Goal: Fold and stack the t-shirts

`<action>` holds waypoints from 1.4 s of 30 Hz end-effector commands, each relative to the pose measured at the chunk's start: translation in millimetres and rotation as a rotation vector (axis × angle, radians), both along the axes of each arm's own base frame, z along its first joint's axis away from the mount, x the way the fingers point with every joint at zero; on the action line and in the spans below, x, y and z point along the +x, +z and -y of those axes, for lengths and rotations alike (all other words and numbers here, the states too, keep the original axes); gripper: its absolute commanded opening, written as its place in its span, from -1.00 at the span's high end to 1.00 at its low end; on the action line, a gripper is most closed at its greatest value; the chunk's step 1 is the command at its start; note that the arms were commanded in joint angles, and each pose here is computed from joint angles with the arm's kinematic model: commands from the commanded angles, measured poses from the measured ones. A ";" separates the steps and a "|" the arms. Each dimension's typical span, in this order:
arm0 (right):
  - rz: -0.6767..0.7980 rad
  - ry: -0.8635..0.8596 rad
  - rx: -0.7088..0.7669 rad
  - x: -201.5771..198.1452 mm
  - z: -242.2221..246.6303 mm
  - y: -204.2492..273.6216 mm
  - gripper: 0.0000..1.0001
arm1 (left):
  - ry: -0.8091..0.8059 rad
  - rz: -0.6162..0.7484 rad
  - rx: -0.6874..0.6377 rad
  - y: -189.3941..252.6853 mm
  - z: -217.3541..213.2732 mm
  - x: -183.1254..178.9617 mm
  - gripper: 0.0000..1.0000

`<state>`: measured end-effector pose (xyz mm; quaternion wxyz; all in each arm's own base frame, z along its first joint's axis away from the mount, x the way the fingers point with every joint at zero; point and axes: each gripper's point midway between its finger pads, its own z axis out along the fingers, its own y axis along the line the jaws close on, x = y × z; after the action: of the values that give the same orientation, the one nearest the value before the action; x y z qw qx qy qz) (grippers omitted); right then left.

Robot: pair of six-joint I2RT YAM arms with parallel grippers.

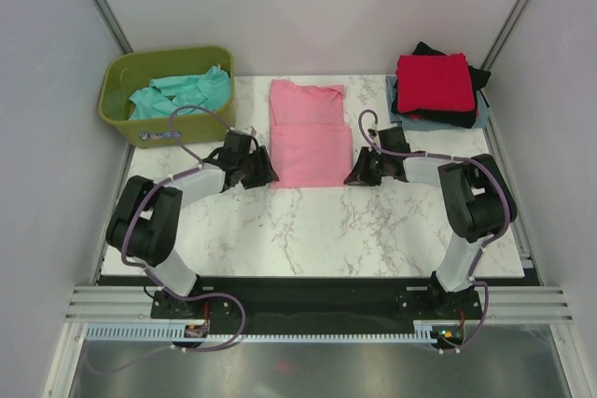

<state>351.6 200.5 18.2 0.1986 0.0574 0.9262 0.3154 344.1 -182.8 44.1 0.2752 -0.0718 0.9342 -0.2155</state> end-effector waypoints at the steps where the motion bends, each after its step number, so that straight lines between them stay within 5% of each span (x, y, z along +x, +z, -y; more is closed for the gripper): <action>1: 0.008 0.020 -0.017 4.9 -0.6 -8.6 0.75 | 0.021 0.019 -0.073 -3.6 10.7 9.6 -0.08; 11: -0.005 0.039 0.001 4.9 -4.7 -15.1 1.00 | 0.095 -0.034 -0.051 -22.4 4.0 4.5 0.14; 18: 0.003 0.042 0.001 1.3 -2.5 -11.5 1.00 | 0.058 0.009 -0.067 -13.2 14.0 9.2 0.94; 23: 0.026 0.045 -0.001 -15.4 3.3 6.1 1.00 | 0.027 0.048 -0.064 3.4 17.0 -7.8 0.96; 32: 0.025 0.043 0.020 -91.4 21.8 45.8 1.00 | -0.110 0.018 -0.037 32.4 27.4 -106.8 0.96; 42: 0.100 0.002 0.100 -169.0 31.0 122.6 1.00 | -0.115 0.011 -0.222 105.3 22.0 -191.9 0.96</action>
<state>206.6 174.4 139.4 0.2785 0.0213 0.8849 0.3728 178.1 -215.1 156.6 0.3110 0.0007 0.8886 -0.3371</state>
